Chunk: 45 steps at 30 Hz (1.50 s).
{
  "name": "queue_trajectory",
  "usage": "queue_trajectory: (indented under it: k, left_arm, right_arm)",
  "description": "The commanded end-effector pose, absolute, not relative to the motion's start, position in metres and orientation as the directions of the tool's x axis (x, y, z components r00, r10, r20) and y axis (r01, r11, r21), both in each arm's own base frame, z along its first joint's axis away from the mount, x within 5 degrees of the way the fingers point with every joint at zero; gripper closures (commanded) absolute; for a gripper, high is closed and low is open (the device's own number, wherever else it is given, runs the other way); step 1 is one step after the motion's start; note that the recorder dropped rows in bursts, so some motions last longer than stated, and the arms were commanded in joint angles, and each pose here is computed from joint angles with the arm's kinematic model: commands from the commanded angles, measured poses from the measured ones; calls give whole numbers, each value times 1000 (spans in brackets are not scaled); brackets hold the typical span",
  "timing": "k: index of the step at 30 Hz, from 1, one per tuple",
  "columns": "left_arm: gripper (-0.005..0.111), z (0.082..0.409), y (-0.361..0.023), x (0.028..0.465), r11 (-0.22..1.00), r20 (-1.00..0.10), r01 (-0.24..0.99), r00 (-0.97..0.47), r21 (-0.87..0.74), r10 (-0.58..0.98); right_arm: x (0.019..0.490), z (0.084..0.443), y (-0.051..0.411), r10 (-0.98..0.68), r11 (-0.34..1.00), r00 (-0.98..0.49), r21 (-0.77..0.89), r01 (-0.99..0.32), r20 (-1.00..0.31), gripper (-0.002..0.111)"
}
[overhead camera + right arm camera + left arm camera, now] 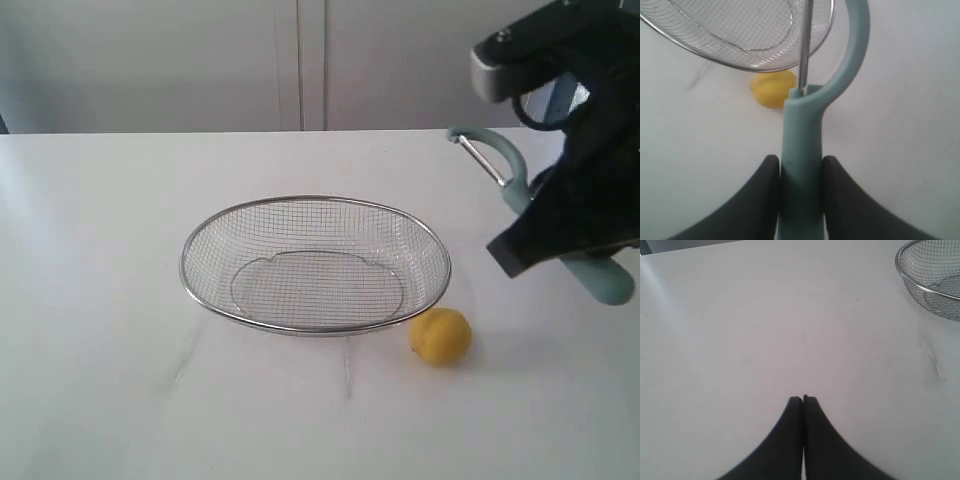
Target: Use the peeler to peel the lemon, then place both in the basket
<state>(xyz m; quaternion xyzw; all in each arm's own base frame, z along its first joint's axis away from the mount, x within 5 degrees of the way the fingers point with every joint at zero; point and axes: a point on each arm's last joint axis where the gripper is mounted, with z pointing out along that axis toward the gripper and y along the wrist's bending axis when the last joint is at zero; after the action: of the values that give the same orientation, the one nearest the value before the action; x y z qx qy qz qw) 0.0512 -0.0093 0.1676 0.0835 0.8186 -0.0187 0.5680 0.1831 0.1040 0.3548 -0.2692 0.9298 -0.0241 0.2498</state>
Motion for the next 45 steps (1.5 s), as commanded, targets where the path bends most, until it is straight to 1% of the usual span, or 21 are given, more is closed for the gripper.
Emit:
queue_trajectory:
  k: [1,5,10,13,14,17,22,25,28,34,45]
  left_arm:
    - [107,166,-10,51,985,-934,163,-340,59,113]
    - [107,166,-10,51,985,-934,163,-340,59,113]
    - [107,166,-10,51,985,-934,163,-340,59,113]
    - [107,166,-10,51,985,-934,163,-340,59,113]
    - [107,166,-10,51,985,-934,163,-340,59,113]
    - [107,166,-10,51,985,-934,163,-340,59,113]
    - [107,166,-10,51,985,-934,163,-340,59,113]
    - [107,166,-10,51,985,-934,163,-340,59,113]
    - [107,166,-10,51,985,-934,163,-340,59,113]
    - [107,166,-10,51,985,-934,163,-340,59,113]
    - [107,166,-10,51,985,-934,163,-340,59,113]
  right_arm:
    - [182,338,86,-470,881,-752,-193,-432,-463,108]
    - [189,322,73,-456,890,-766,-213,-404,-453,108]
    - [198,311,56,-430,903,-774,-219,-370,-465,108]
    - [198,310,56,-445,891,-757,-157,-425,-478,108]
    - [198,310,58,-472,872,-735,-136,-470,-487,108]
    - [199,311,61,-490,842,-704,-72,-534,-515,108]
    - [215,300,46,-442,873,-750,-44,-486,-492,108]
    - [224,291,43,-443,853,-750,28,-522,-490,108]
    - [232,285,45,-440,826,-736,89,-556,-515,108]
    - [230,284,46,-435,817,-752,134,-561,-495,108]
    - [220,295,46,-431,817,-734,119,-564,-525,108]
